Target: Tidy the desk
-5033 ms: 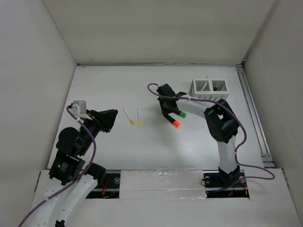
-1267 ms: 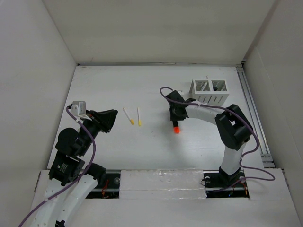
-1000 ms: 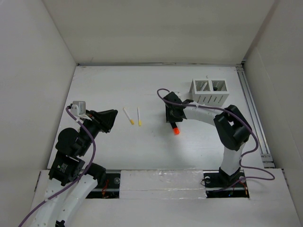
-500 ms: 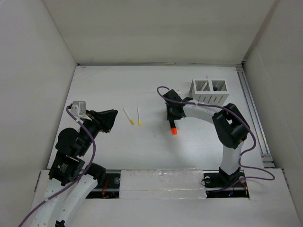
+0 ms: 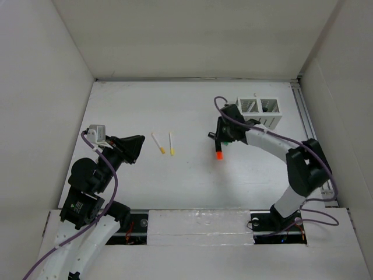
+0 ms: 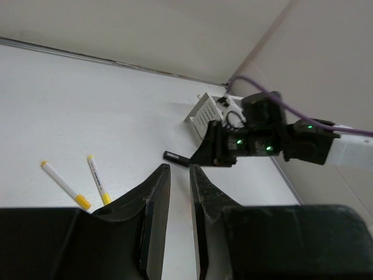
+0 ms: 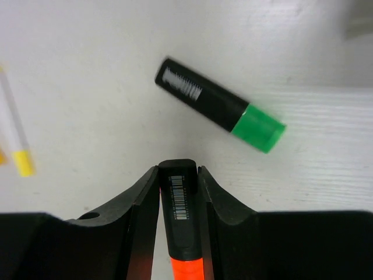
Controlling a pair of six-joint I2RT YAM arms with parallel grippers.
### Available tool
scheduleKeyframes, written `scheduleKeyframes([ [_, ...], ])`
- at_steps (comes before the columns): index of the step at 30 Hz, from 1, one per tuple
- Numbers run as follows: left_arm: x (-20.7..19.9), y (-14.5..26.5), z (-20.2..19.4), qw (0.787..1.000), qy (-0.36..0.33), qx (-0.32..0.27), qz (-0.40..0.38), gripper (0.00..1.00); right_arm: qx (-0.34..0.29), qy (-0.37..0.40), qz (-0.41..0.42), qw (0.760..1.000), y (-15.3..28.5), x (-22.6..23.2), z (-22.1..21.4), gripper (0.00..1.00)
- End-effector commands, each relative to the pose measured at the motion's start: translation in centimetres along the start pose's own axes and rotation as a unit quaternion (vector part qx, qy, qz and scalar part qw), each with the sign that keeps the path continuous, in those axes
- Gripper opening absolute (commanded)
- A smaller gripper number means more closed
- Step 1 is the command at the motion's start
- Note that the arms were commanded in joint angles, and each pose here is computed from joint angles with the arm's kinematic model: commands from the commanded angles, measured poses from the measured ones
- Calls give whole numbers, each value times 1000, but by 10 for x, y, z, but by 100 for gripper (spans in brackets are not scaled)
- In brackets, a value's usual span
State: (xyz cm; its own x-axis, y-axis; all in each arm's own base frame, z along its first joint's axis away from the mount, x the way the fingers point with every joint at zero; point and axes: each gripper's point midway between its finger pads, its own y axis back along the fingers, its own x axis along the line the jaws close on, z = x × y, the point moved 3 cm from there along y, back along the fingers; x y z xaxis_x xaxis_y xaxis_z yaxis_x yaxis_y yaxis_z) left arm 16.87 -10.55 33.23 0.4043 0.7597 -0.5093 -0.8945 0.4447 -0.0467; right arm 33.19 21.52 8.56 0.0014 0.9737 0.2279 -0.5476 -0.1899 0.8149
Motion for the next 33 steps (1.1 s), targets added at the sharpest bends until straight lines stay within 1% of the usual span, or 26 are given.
scheduleKeyframes([
  [1,-11,3,14,999,-8,-26,-25,17,-108,-65,99,987,50,15,64,1],
  [2,-12,4,15,999,-8,-27,-26,17,-118,-71,110,984,58,14,71,1],
  [3,-12,4,15,999,-8,-27,-27,17,-142,-85,118,979,75,9,83,1],
  [5,-12,4,15,999,-8,-27,-26,17,-173,-107,114,972,88,-3,98,1],
  [8,-12,4,14,999,-8,-26,-27,17,-250,-170,101,948,121,-37,136,0],
  [9,-12,4,15,999,-7,-26,-28,17,-277,-196,102,935,136,-46,148,0],
  [10,-12,3,14,999,-8,-25,-26,17,-308,-223,86,921,146,-67,164,0],
  [11,-12,3,14,999,-8,-25,-27,17,-360,-269,61,891,167,-92,187,0],
  [12,-12,3,14,999,-7,-25,-27,17,-391,-291,31,873,177,-115,201,0],
  [13,-12,3,14,999,-7,-25,-27,17,-391,-295,33,871,177,-115,202,0],
  [14,-12,3,14,999,-8,-25,-28,17,-411,-309,16,858,183,-127,210,0],
  [15,-12,2,14,999,-6,-24,-27,17,-439,-328,-18,836,191,-148,218,0],
  [17,-12,2,13,999,-7,-23,-26,17,-472,-341,-42,812,203,-166,234,0],
  [18,-11,2,13,999,-7,-22,-26,17,-485,-354,-75,796,200,-189,240,0],
  [19,-11,1,13,999,-8,-21,-25,17,-498,-358,-81,786,207,-198,251,0],
  [20,-11,1,13,999,-7,-22,-26,17,-502,-362,-89,781,207,-206,255,0],
  [21,-11,0,12,999,-8,-20,-24,17,-505,-369,-116,772,202,-218,258,0],
  [23,-11,0,13,999,-8,-21,-24,17,-512,-364,-138,766,204,-224,263,0],
  [24,-11,-1,12,1000,-7,-20,-23,17,-530,-368,-148,749,209,-229,267,0],
  [26,-11,-1,13,999,-7,-21,-24,17,-547,-364,-158,737,208,-232,267,0],
  [28,-10,-2,11,1000,-7,-17,-23,17,-556,-352,-173,732,203,-235,265,0],
  [30,-10,-2,12,1000,-7,-18,-23,17,-562,-354,-195,722,198,-239,264,0],
  [32,-10,-1,12,1000,-7,-19,-23,17,-551,-345,-209,731,182,-236,264,0],
  [33,-10,-1,12,1000,-7,-19,-23,17,-552,-346,-220,726,181,-238,265,0],
])
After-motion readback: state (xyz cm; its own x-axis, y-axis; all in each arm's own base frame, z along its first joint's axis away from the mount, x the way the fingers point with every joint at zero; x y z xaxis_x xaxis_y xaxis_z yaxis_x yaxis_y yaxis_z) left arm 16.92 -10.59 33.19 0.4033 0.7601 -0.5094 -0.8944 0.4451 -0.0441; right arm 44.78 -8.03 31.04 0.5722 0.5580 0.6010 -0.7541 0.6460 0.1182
